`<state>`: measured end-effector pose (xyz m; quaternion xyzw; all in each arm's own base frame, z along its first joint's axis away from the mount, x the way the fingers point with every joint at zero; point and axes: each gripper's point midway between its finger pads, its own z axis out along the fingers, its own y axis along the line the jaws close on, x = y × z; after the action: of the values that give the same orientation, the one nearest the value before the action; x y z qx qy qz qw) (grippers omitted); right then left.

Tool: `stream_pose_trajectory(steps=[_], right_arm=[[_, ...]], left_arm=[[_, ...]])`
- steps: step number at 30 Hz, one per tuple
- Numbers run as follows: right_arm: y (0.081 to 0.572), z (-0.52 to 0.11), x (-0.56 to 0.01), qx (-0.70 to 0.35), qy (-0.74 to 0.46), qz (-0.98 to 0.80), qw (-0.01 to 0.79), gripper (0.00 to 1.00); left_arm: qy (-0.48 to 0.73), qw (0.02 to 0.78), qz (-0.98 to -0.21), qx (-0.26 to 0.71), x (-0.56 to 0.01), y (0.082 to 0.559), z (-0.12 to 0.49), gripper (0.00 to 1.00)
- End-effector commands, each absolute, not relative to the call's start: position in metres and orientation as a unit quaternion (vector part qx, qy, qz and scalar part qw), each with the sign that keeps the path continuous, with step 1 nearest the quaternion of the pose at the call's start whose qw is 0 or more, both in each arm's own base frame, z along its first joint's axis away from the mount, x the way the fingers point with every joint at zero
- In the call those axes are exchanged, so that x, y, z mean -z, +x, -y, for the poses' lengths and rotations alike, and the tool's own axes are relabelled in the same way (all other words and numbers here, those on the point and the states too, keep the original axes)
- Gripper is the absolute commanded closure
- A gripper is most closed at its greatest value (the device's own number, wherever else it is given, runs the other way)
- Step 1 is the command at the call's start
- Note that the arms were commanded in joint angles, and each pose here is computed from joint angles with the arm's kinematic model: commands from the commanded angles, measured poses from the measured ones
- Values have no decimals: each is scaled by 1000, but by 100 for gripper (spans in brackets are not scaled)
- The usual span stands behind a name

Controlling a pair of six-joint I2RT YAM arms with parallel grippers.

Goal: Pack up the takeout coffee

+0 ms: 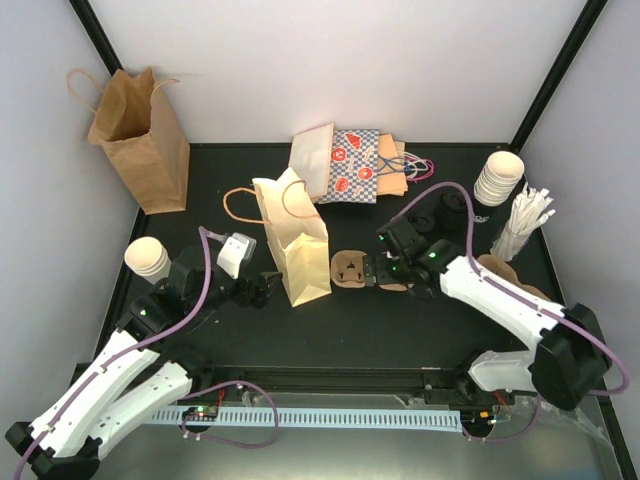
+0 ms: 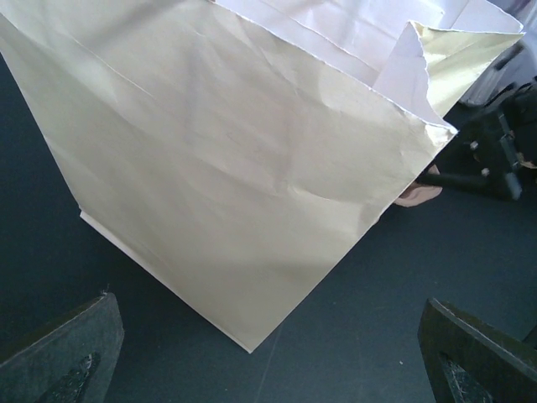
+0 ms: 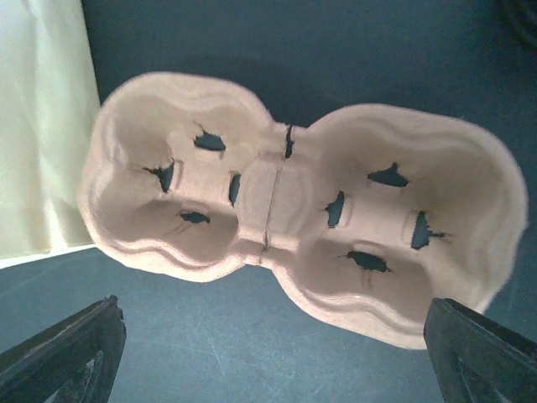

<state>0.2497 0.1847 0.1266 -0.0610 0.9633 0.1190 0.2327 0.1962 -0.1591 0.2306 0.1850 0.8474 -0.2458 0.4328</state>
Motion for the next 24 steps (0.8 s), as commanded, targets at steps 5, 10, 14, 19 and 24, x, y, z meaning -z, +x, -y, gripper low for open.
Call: stream_pose_trajectory(steps=[5,10,14,19,24], right_arm=[[268,-203,-107,-87,-47,-969,227,4],[276,-205,-98,-69,-21,-972,224,11],[282,-211,-91,-58,-13,-973,224,14],[286,-215,-76,-44,-11,-976,213,21],[291,-212,-67,-20,-5,-978,209,31]], left_arm=[[179,439,-847,241,-232,198,157,1],[180,442,-846,240,-233,198,157,1],[180,441,-845,241,-233,198,157,1],[180,443,-844,243,-234,197,157,1],[181,443,-843,245,-234,196,157,1]])
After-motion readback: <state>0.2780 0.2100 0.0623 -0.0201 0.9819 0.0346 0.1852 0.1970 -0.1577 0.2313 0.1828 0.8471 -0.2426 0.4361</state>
